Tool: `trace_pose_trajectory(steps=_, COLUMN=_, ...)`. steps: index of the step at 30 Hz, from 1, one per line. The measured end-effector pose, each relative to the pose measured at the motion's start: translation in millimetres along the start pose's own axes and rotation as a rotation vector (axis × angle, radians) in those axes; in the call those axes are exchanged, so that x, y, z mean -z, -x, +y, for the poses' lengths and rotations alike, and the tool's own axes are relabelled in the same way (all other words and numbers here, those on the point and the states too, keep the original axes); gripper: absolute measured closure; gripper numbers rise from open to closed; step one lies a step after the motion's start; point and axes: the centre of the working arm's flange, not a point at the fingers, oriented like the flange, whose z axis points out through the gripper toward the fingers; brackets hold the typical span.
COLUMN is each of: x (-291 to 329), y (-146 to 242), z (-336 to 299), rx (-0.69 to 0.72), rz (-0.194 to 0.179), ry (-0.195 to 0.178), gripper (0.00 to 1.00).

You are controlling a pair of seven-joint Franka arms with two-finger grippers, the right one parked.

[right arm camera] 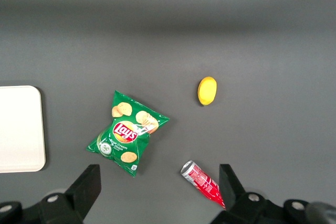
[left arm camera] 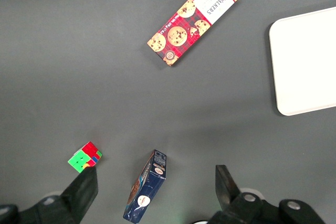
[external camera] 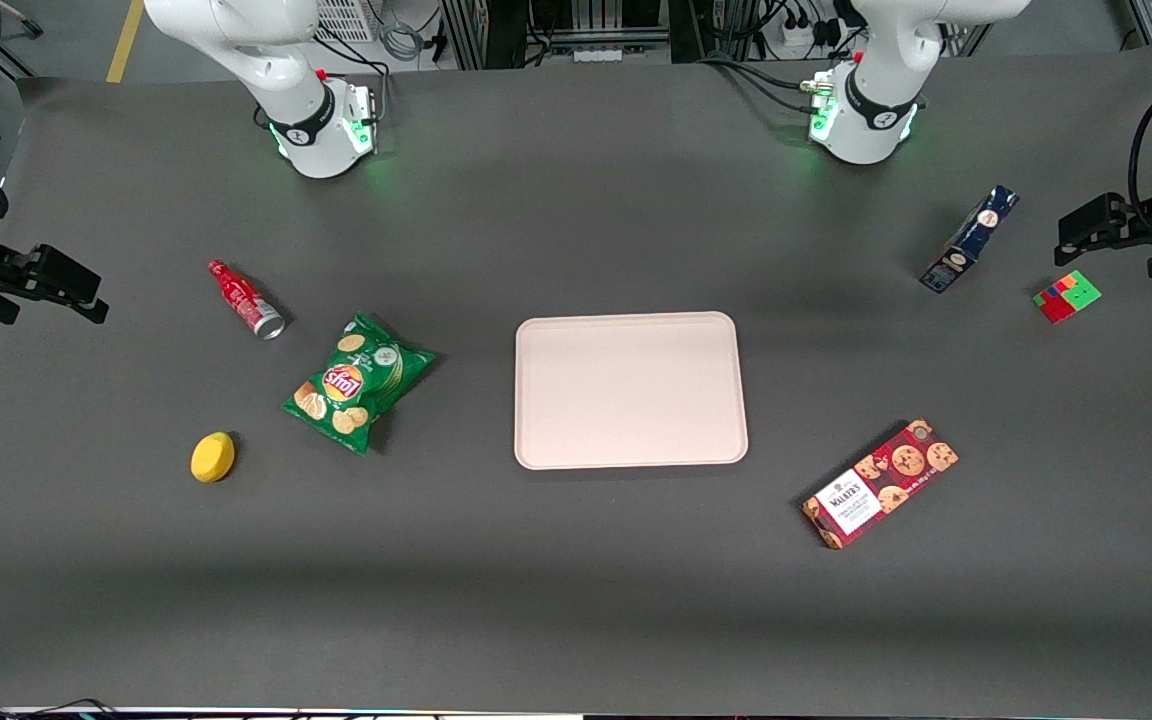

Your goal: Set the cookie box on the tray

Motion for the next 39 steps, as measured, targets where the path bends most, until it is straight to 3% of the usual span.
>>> trace_pose_trajectory(steps=28, x=1, y=1, z=-2, rx=0.003, rz=-0.001, ry=0.001, gripper=0.00)
trace_pose_trajectory(steps=34, x=12, y=19, z=-7, rx=0.006, rz=-0.049, ry=0.013, gripper=0.00)
trace_pose_trajectory(steps=39, x=34, y=56, z=-11, rx=-0.050, rz=-0.123, ry=0.012, gripper=0.00)
